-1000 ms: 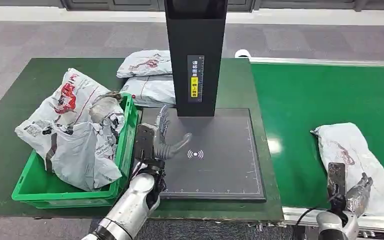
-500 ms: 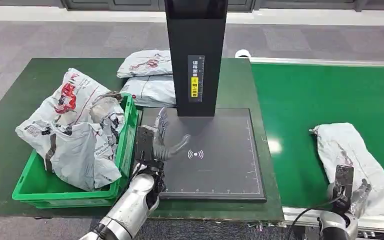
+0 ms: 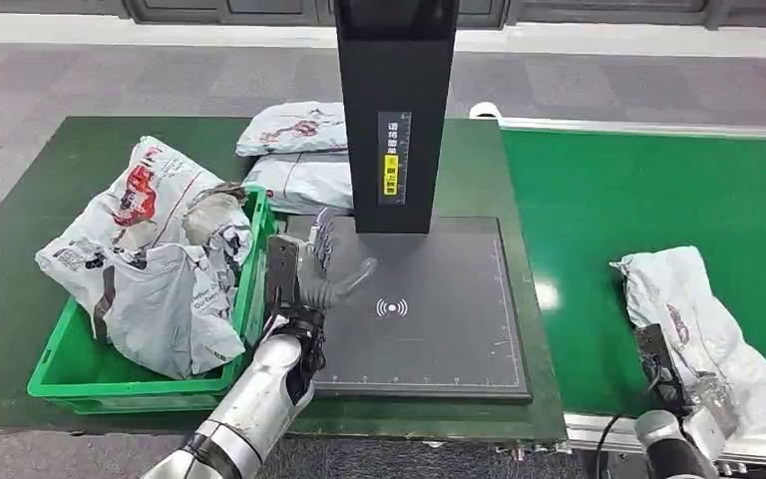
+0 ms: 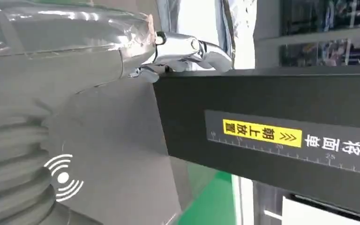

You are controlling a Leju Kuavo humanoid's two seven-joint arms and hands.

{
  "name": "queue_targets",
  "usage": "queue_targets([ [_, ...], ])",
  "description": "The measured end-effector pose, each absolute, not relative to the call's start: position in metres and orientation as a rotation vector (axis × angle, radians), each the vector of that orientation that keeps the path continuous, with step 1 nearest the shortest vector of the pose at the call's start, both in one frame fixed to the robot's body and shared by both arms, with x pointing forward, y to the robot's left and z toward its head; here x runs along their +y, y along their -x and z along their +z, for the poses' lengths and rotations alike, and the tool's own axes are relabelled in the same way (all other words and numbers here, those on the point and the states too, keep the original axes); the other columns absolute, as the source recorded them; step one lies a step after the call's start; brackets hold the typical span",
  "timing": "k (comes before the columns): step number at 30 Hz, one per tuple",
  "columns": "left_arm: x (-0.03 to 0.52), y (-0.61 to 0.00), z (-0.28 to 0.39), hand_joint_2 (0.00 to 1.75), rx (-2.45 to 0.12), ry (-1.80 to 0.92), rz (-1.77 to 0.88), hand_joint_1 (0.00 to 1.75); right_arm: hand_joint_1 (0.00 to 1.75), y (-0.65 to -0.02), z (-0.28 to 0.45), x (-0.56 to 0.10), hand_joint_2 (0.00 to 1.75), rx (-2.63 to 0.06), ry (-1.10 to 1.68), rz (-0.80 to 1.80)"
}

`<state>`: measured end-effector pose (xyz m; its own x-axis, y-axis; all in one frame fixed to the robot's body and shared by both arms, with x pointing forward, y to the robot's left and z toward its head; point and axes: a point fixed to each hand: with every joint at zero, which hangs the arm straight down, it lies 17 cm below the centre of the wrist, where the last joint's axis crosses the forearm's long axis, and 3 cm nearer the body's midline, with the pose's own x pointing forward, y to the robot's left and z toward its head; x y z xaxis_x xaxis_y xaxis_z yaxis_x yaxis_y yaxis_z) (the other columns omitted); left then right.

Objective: Moved the parcel from conveyor to table for the left to box.

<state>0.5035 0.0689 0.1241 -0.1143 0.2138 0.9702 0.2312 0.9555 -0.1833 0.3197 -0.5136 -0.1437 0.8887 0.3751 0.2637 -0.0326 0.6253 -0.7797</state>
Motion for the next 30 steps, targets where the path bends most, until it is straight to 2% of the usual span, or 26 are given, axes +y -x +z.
queue_targets([
  [7, 0.067, -0.504, 0.123, 1.75, -1.675, 0.368, -0.016, 0.00, 1.75, -0.328, -0.143, -0.513, 1.75, -0.442, 0.848, 0.335],
  [12, 0.080, -0.505, 0.121, 1.75, -1.674, 0.345, 0.018, 0.00, 1.75, -0.366, -0.115, -0.496, 1.75, -0.701, 0.900, 0.336],
  [18, 0.111, -0.503, 0.128, 1.75, -1.736, 0.215, 0.062, 0.00, 1.75, -0.439, -0.003, -0.402, 1.75, -1.338, 0.881, 0.179],
  [23, 0.135, -0.503, 0.145, 1.75, -1.833, 0.075, 0.082, 0.00, 1.75, -0.454, 0.098, -0.283, 1.75, -1.740, 0.697, 0.176],
  [27, 0.146, -0.504, 0.167, 1.75, -1.910, -0.004, 0.087, 0.00, 1.75, -0.446, 0.149, -0.192, 1.75, -1.941, 0.500, 0.253],
  [30, 0.149, -0.504, 0.174, 1.75, -1.927, -0.016, 0.094, 0.00, 1.75, -0.438, 0.170, -0.157, 1.75, -2.012, 0.427, 0.272],
])
